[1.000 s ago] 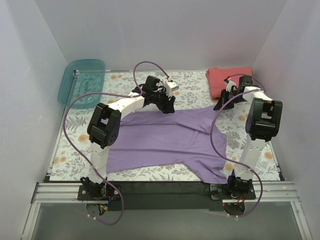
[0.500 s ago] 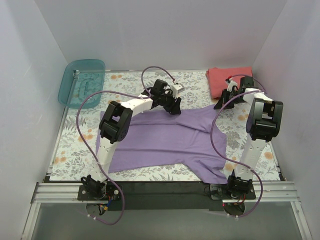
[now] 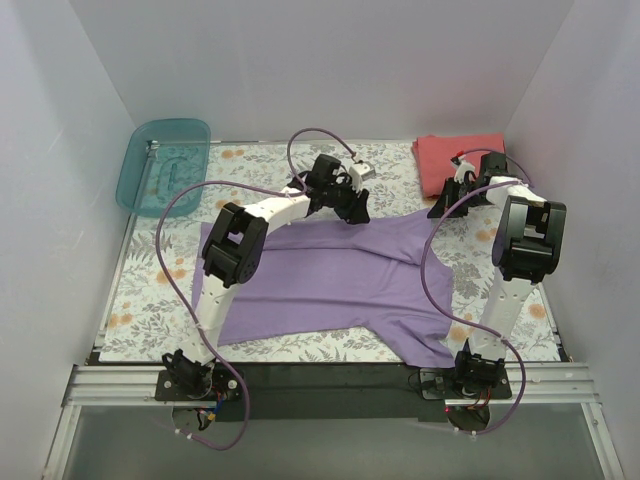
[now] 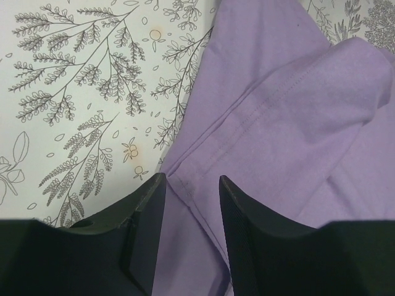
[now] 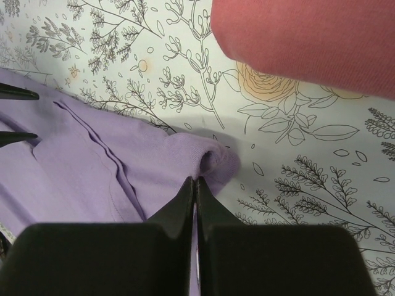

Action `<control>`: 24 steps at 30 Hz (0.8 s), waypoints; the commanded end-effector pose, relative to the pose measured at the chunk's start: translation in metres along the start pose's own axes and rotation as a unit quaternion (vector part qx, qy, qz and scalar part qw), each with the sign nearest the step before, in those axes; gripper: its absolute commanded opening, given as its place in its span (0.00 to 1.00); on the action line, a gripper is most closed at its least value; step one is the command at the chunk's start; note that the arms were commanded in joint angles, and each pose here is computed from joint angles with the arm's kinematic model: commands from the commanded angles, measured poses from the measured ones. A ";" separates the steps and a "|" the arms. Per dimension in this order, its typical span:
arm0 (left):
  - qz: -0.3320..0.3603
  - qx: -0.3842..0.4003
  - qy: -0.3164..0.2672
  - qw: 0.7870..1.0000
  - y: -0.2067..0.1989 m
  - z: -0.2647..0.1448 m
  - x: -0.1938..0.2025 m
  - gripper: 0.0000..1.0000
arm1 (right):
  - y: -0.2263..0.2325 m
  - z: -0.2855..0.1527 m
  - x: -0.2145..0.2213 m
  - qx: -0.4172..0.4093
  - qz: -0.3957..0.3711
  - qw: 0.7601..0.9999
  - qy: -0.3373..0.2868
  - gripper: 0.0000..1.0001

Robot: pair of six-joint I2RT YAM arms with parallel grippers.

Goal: Fold and stack the t-shirts
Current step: Fold the tshirt

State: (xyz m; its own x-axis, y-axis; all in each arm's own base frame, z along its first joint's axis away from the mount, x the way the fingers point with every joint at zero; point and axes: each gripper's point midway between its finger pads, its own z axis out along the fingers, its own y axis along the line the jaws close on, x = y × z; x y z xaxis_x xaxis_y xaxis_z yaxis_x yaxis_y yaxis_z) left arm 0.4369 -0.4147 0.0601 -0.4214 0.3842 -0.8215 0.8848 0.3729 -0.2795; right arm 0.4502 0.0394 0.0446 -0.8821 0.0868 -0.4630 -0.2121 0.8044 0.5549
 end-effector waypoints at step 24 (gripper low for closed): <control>0.023 0.013 -0.027 0.999 -0.015 -0.003 -0.026 0.00 | 0.007 -0.006 -0.006 -0.011 -0.014 1.000 -0.016 0.01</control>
State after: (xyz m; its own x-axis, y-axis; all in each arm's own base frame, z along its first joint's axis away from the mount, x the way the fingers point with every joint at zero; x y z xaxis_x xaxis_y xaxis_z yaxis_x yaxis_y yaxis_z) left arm 0.4338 -0.4187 0.0332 -0.4534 0.4013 -0.7958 0.8736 0.3770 -0.3076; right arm 0.4474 0.0400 0.0415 -0.8857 0.0869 -0.4561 -0.2085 0.8033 0.5579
